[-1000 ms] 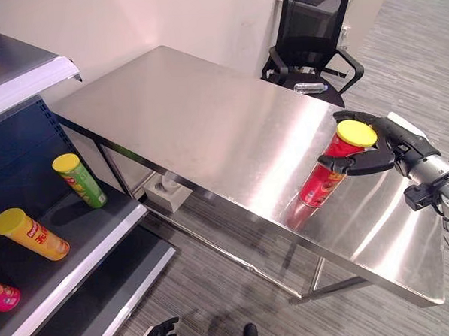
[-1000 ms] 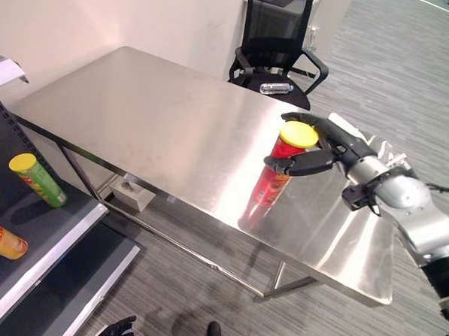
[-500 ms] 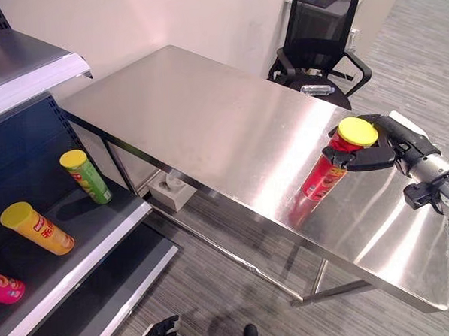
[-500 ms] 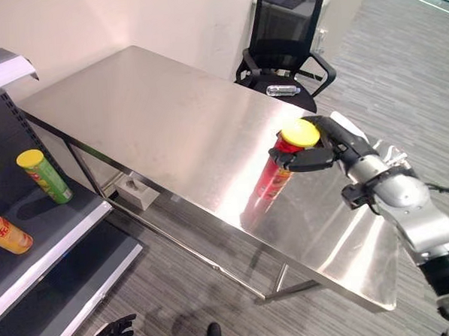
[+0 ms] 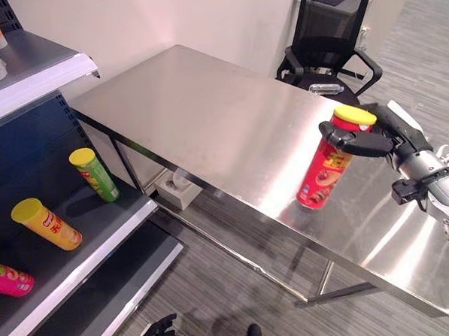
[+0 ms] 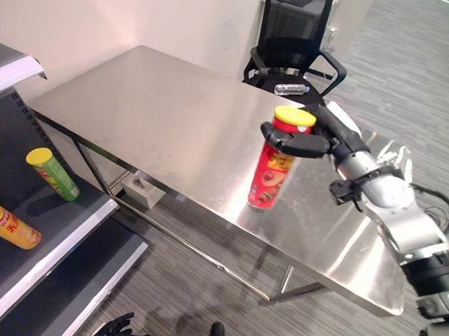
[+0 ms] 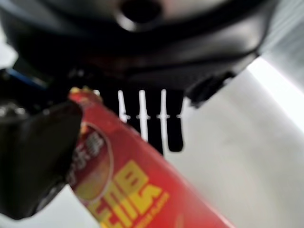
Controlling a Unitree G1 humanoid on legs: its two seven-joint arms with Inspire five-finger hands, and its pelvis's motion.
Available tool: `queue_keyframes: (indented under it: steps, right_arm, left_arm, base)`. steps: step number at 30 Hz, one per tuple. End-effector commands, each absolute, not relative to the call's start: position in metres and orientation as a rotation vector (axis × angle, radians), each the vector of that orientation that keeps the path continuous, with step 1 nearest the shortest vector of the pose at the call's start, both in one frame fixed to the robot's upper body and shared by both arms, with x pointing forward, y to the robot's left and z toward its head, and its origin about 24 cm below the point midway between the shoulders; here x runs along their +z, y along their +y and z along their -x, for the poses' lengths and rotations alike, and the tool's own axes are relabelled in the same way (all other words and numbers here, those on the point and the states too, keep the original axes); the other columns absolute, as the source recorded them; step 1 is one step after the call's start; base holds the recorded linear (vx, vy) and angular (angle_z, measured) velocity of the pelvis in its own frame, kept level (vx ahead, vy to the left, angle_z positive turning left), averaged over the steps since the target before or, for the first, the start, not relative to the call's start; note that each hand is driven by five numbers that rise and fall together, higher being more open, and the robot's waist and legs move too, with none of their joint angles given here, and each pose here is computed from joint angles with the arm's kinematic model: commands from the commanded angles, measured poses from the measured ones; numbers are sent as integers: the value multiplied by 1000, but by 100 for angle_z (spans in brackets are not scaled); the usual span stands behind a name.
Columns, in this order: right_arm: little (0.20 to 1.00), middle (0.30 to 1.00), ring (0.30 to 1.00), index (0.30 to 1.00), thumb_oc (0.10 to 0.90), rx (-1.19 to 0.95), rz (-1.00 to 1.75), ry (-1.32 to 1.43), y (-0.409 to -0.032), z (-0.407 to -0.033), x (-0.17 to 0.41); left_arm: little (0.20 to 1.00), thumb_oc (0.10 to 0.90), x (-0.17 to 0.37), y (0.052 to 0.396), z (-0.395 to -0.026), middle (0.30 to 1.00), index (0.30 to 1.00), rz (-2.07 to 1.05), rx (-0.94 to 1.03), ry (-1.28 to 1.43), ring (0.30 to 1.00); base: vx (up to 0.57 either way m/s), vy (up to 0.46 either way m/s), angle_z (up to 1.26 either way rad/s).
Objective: Put the goods on the table back onto the shelves and tidy them up.
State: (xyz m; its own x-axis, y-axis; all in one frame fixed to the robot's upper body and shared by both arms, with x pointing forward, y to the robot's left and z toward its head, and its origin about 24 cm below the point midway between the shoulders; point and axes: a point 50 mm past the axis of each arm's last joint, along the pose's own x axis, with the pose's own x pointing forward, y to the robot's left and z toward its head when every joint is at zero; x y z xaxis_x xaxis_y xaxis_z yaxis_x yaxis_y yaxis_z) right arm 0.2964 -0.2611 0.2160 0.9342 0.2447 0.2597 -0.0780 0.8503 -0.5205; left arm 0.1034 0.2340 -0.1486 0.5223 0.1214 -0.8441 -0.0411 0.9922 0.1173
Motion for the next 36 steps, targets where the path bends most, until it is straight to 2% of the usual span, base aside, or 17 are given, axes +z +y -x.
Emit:
queue_keyframes:
  steps: [1,6,13,19,24,29,34,36]
  right_arm:
    - [300,300,300,300,400,189,309,-980,-233,-265,326]
    - [300,300,300,300,400,260,296,-1138,-215,-240,340]
    - [300,300,300,300,400,365,235,-1046,-200,-244,310]
    - [300,300,300,300,400,373,237,-1025,-193,-243,300]
    - [300,300,300,300,400,437,341,-962,-166,-253,284]
    - [300,300,300,300,400,485,428,-935,-154,-255,275]
    - [300,300,300,300,400,478,435,-926,-142,-261,268]
    - [300,300,300,300,400,480,470,-920,-135,-263,265]
  left_arm:
    - [900,800,-136,246,-131,900,900,-143,92,928,900]
    - [900,800,-134,240,-140,900,900,-137,80,896,900]
    - [900,800,-142,237,-120,900,900,-132,68,957,900]
    - [900,800,-134,222,-142,900,900,-168,-21,875,900]
    - [900,800,-128,250,-138,900,900,-238,26,882,900]
    - [900,800,-134,252,-125,900,900,-214,51,930,900]
    - [900,800,-129,234,-148,900,900,-160,45,854,900]
    - [900,800,-130,237,-144,900,900,-148,68,862,900]
  base:
    - [-198,-172,76]
    - [-290,-102,119]
    - [-194,86,66]
    - [-310,364,64]
    - [-426,313,40]
    - [-160,-13,63]
    - [-117,-25,98]
    - [-73,151,102]
